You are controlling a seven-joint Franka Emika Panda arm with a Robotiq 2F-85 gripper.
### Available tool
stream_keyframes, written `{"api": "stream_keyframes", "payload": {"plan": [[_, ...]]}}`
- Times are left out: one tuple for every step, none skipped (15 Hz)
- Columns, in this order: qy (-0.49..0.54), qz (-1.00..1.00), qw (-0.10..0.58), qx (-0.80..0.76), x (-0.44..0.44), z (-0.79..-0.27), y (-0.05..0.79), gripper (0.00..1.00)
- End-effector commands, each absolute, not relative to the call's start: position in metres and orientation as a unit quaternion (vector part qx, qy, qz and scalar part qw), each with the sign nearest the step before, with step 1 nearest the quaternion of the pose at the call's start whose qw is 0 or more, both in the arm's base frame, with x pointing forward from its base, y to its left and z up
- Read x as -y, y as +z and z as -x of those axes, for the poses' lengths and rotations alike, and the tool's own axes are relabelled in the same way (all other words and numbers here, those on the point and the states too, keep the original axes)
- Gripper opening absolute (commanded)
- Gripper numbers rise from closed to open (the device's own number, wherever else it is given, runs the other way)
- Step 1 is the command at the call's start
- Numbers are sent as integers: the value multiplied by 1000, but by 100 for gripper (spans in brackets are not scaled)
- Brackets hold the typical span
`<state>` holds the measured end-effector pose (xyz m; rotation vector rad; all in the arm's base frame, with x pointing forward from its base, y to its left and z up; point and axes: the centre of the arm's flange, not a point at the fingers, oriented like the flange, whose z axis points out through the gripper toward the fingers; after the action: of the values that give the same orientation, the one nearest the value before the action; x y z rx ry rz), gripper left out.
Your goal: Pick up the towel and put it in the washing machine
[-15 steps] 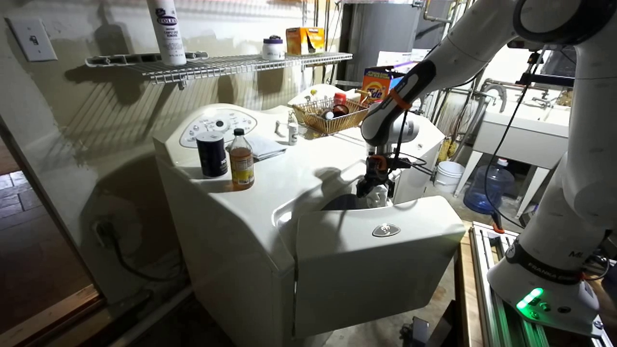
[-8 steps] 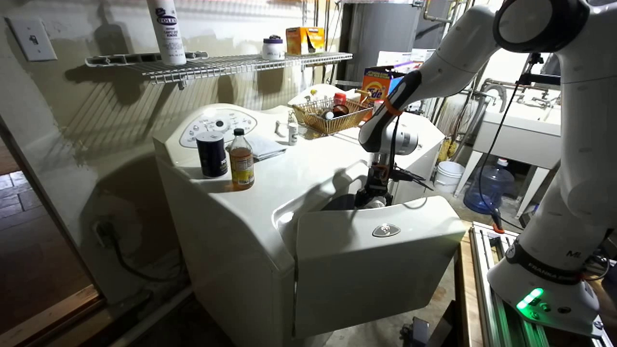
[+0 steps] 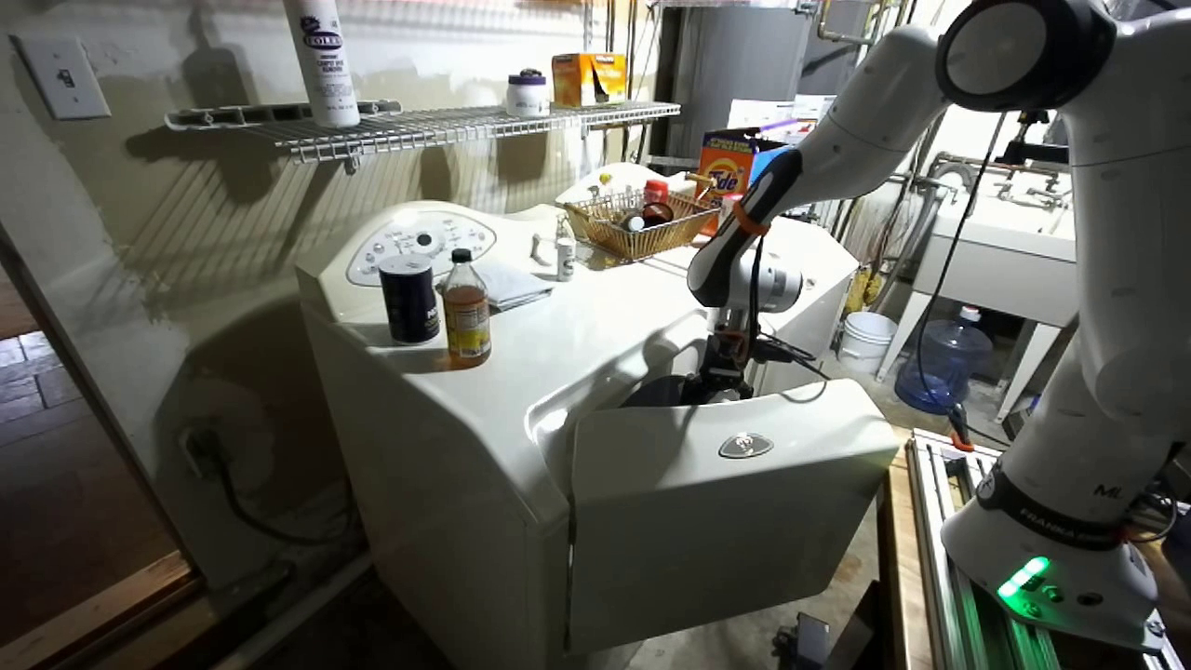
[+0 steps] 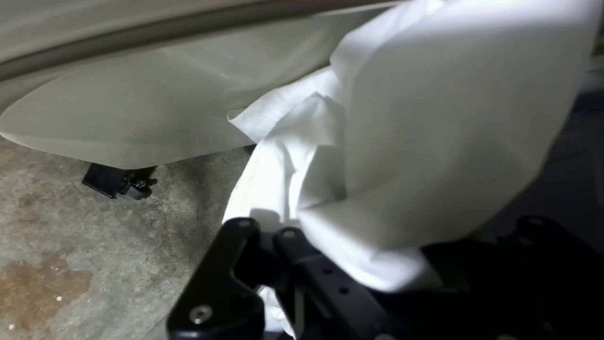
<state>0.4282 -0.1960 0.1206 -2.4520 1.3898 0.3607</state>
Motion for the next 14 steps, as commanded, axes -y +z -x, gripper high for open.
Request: {"api": "stream_keyframes", "payload": {"plan": [[115, 861, 153, -471, 201, -432, 101, 0], [114, 862, 156, -468, 203, -432, 93, 0], [111, 866, 157, -462, 205, -433, 88, 0], [108, 870, 159, -455, 206, -434, 83, 0], [101, 874, 161, -447, 207, -435, 76, 0], [98, 875, 169, -443, 208, -436, 71, 0], [96, 877, 180, -435, 208, -437, 65, 0], [95, 879, 190, -427, 208, -438, 59, 0], [96, 881, 194, -420, 208, -438, 55, 0], [95, 884, 202, -411, 208, -439, 51, 0], [93, 888, 207, -400, 209, -440, 47, 0], [92, 891, 213, -391, 209, -441, 44, 0], [91, 893, 220, -382, 209, -442, 40, 0], [88, 896, 225, -373, 208, -443, 37, 0]]}}
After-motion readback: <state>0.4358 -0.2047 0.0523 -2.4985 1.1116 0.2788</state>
